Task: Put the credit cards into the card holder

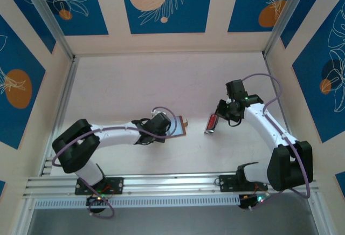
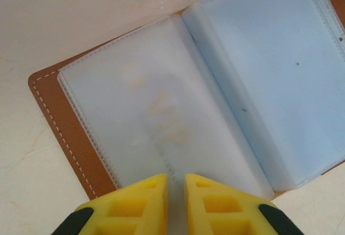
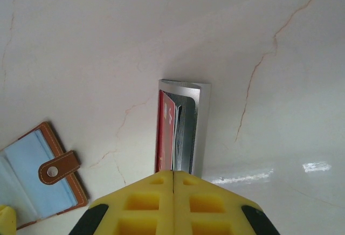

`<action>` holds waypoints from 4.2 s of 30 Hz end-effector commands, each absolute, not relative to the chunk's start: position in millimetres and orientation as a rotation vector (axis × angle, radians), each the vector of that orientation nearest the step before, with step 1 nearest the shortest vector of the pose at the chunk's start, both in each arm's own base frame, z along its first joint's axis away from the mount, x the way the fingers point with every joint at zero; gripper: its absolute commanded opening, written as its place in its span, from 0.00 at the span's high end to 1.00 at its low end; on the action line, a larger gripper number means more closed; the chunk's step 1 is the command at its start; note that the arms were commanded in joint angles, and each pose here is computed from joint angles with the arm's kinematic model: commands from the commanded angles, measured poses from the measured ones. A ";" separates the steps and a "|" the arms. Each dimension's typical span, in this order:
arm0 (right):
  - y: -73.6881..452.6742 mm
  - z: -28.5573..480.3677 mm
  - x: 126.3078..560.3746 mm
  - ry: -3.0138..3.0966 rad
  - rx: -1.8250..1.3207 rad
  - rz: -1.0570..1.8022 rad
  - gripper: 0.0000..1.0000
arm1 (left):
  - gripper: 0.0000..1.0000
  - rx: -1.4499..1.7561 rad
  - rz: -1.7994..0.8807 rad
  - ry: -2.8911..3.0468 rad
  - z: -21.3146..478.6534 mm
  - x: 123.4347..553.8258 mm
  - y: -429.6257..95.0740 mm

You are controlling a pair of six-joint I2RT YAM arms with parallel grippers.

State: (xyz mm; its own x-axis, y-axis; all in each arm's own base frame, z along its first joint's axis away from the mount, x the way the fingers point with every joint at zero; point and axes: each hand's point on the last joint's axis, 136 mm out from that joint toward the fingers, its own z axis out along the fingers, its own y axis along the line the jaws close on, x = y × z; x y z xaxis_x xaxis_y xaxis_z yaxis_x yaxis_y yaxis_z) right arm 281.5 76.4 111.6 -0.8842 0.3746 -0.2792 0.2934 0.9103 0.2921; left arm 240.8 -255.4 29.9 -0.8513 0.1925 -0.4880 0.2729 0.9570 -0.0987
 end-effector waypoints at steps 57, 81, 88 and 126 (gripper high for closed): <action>298.0 97.3 299.0 2.855 -0.339 0.456 1.00 | 0.83 0.209 -0.423 2.653 32.2 258.4 -237.6; 306.6 66.5 287.2 2.929 -0.436 0.311 0.95 | 0.85 0.182 -0.432 2.658 25.2 254.4 -234.1; 310.5 64.5 285.2 2.947 -0.429 0.389 0.88 | 0.85 0.182 -0.437 2.660 23.7 254.0 -234.8; 293.2 78.6 288.0 2.879 -0.290 0.700 1.00 | 0.89 0.166 -0.401 2.677 30.0 246.7 -223.8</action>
